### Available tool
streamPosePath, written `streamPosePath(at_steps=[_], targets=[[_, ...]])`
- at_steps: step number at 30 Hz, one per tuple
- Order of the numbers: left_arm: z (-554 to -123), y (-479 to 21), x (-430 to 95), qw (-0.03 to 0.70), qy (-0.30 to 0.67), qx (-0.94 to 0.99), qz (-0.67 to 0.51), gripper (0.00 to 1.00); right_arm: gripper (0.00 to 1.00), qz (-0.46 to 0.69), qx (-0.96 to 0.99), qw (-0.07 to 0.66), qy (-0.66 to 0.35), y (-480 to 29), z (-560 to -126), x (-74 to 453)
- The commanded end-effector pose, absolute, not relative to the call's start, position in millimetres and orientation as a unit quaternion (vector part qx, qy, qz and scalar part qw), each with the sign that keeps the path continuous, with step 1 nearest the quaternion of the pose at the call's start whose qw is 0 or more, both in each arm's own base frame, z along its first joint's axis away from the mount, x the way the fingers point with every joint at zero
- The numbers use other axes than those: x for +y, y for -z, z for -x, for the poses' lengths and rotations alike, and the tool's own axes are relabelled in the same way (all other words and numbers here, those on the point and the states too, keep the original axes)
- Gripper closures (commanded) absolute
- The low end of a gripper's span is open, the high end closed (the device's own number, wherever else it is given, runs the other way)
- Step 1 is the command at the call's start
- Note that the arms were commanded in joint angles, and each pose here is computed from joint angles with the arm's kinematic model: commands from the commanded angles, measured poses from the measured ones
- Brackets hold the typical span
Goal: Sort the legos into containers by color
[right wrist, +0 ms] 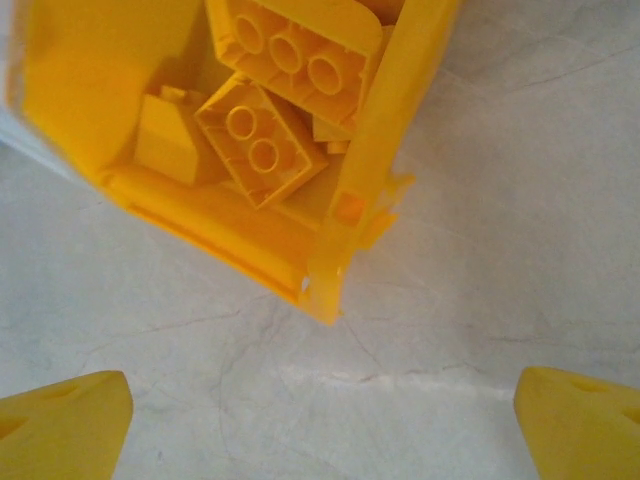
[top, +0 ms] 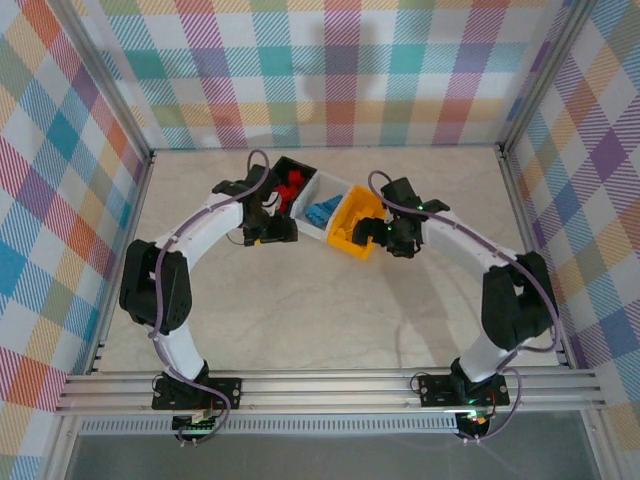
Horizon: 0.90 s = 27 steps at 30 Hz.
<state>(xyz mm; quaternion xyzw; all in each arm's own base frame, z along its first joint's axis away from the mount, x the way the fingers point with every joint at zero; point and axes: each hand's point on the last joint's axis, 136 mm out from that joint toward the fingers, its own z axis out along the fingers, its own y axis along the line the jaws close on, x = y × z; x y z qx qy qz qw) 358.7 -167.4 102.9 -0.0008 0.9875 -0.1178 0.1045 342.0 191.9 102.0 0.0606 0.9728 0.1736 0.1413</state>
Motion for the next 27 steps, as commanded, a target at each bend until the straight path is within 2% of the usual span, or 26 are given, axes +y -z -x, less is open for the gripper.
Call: streamPosePath(at_steps=[1,9,10,13,17,21,25,27], targets=[[-373,-92,-174,0.113,0.137,0.984,0.011,0.22,0.05,-0.084,0.97,0.154,-0.167,-107,-365,189],[-381,-72,-164,0.091,0.131,0.987,0.03,0.22,0.21,-0.116,0.97,0.151,-0.148,-94,-419,170],[-380,-72,-162,0.09,0.128,0.987,0.028,0.22,0.28,-0.118,0.97,0.151,-0.148,-92,-425,168],[-376,-68,-156,0.084,0.118,0.989,0.026,0.22,0.37,-0.124,0.972,0.145,-0.141,-84,-437,162],[-372,-66,-148,0.079,0.111,0.99,0.028,0.22,0.47,-0.131,0.973,0.137,-0.132,-74,-447,154],[-369,-66,-142,0.077,0.101,0.992,0.023,0.22,0.66,-0.135,0.972,0.135,-0.134,-72,-456,152],[-364,-64,-137,0.075,0.091,0.993,0.016,0.22,0.71,-0.135,0.973,0.127,-0.137,-71,-459,155],[-362,-64,-135,0.074,0.088,0.993,0.016,0.22,0.78,-0.137,0.973,0.124,-0.139,-70,-460,156]])
